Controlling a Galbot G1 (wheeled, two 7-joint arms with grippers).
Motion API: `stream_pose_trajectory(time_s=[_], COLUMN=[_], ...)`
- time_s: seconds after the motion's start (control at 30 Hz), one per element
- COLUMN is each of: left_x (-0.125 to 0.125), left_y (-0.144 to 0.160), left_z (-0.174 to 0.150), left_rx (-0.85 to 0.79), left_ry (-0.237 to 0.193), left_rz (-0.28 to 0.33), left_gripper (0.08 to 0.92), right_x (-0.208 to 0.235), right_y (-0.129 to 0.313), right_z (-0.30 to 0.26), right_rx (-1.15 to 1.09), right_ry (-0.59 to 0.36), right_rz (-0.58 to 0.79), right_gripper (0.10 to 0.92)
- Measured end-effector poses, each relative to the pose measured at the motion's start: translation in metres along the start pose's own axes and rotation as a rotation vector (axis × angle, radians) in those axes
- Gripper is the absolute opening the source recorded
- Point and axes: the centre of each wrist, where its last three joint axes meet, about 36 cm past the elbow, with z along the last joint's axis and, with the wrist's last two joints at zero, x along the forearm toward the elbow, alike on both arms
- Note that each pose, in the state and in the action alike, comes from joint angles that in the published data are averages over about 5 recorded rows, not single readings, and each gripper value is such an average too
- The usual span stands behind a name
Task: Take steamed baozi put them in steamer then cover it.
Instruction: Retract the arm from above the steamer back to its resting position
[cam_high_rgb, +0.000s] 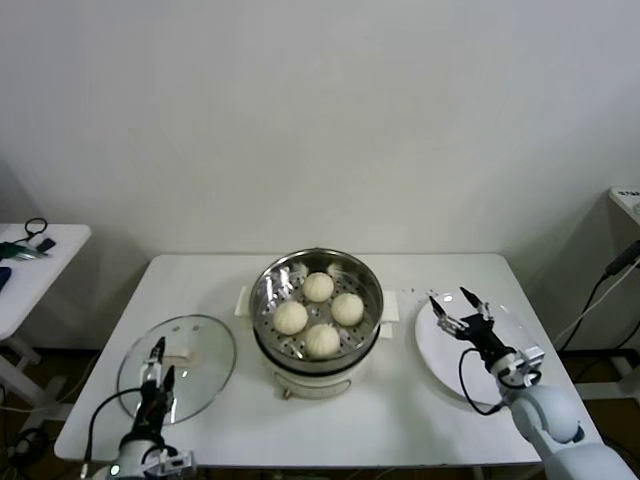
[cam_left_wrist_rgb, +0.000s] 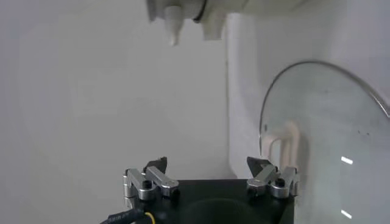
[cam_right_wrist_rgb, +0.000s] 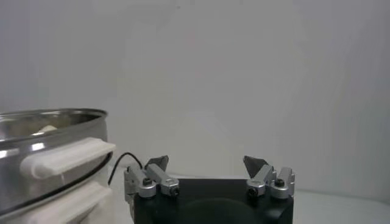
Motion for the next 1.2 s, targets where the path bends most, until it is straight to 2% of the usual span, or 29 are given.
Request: stream_pose_trajectory(time_s=[0.43,0.8,1.2], left_x=[-0.044,-0.077,-0.102], left_y=[-0.036,-0.050,-0.056], left_z=[0.019,0.029,0.032], left_rx=[-0.062,-0.074,-0.056], left_ry=[-0.007,-0.003,0.007], left_rz=[0.029,0.018,0.002], left_gripper=[0.823,0.823,0.823], right_x=[0.009,0.011,0.013], right_y=[-0.009,-0.008,-0.003], right_z=[0.010,0.016,0.024], right_rx=[0.023,0.045,0.062], right_ry=[0.017,0.033,0.050], right_rz=[0.018,-0.001,-0.024], right_gripper=[0.823,0.823,0.823])
